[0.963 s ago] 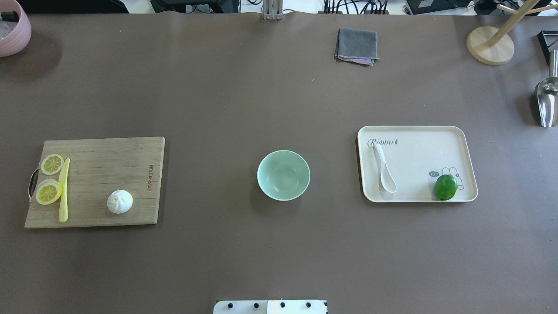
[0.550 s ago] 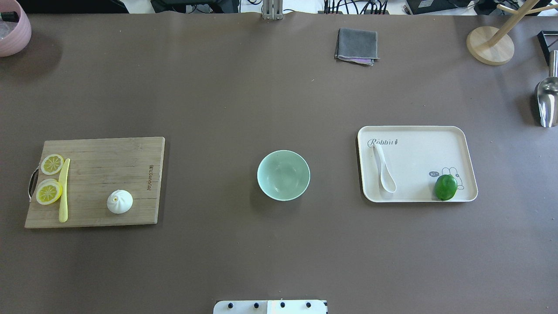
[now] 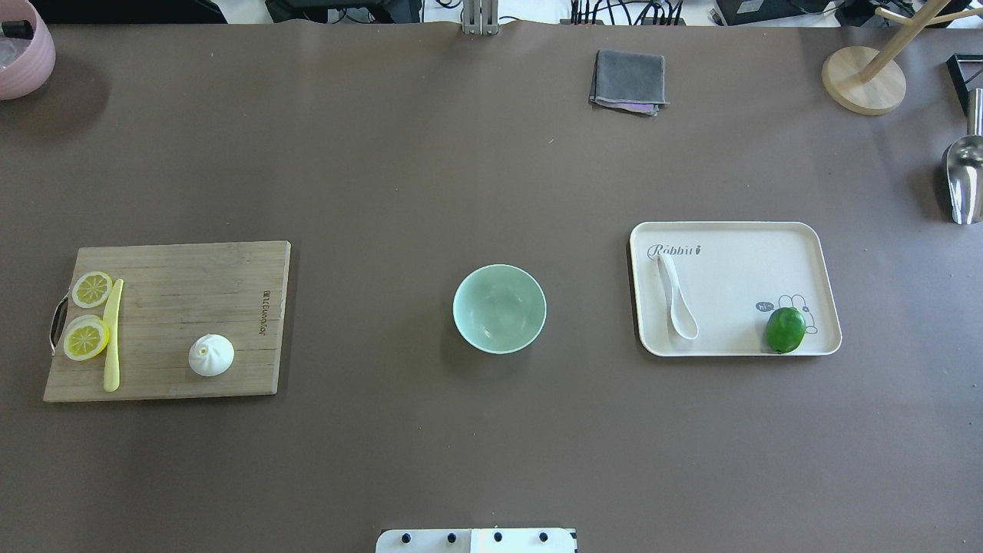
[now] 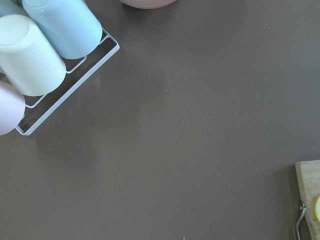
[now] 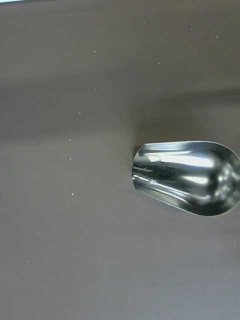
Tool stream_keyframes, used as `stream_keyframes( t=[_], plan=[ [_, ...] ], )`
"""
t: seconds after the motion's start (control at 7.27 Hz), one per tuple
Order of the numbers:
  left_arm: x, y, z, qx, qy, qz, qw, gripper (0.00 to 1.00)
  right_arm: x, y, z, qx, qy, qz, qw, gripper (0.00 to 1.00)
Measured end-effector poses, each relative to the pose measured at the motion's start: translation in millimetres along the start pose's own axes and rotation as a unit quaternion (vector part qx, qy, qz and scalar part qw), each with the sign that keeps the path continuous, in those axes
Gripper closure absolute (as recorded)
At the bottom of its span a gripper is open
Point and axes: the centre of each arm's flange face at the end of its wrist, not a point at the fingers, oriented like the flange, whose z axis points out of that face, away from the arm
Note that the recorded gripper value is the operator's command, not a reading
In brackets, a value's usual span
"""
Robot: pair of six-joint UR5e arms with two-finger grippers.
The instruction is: Put spoon and bun in bowl
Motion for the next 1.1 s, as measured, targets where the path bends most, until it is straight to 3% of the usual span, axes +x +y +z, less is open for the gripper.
stream_keyframes(
  t=[0.55, 0.83, 1.1],
  plan=[
    [12, -6, -10, 0.010, 0.005, 0.008, 0.9999, 0.02, -8, -1, -4, 0.006, -0.002, -0.009, 0.9999, 0.00],
    [27, -19, -24, 0.026, 0.010, 0.012, 0.9995, 0.02, -40, -11, -16, 0.033, 0.000, -0.057, 0.9978, 0.00],
    [58, -46, -37, 0.036, 0.055, -0.022, 0.9976, 0.02, -108, -37, -16, 0.053, 0.008, -0.120, 0.9913, 0.00]
  ],
)
